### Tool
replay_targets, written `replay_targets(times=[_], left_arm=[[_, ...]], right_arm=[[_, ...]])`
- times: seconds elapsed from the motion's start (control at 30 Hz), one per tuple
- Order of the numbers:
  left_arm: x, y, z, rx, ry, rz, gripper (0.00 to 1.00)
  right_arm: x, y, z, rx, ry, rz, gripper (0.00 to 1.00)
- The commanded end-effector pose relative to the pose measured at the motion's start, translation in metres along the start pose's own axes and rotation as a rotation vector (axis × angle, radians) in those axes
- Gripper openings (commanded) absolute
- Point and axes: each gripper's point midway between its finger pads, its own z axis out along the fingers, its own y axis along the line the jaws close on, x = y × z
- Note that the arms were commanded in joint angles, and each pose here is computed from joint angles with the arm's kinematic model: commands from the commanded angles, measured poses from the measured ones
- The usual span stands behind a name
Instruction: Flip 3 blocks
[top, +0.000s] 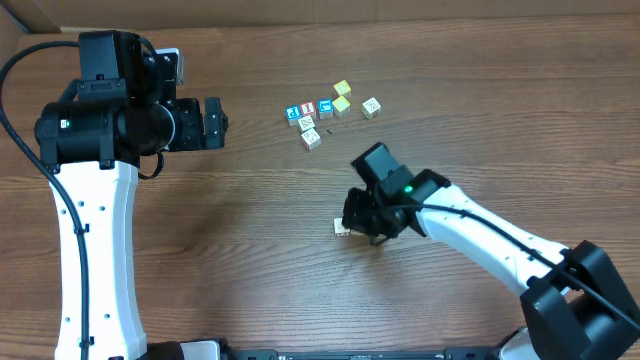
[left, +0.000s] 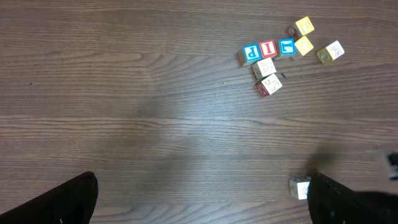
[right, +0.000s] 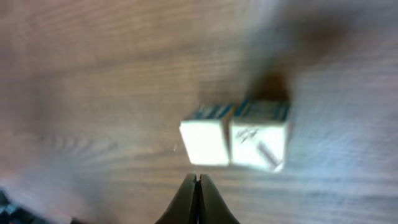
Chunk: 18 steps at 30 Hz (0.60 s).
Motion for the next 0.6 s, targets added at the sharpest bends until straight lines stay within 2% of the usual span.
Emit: replay_targets(times=[0.0,0.17,0.57], left_arm=[[-0.007,-0.001,-0.006,-0.001,-0.028,-0.006,1.0],[-0.007,-0.001,-0.006,-0.001,-0.028,-0.006,1.0],[-0.007,-0.001,-0.006,-0.001,-0.028,-0.006,1.0]], right_arm=[[-0.035,-0.019,-0.016,0.087,-0.162,0.013,0.04],[-0.04,-0.046,-0.01,0.165,-0.213,0.103,0.04],[-0.032,-0.049,0.016,0.145,-0.184,0.072,0.04]])
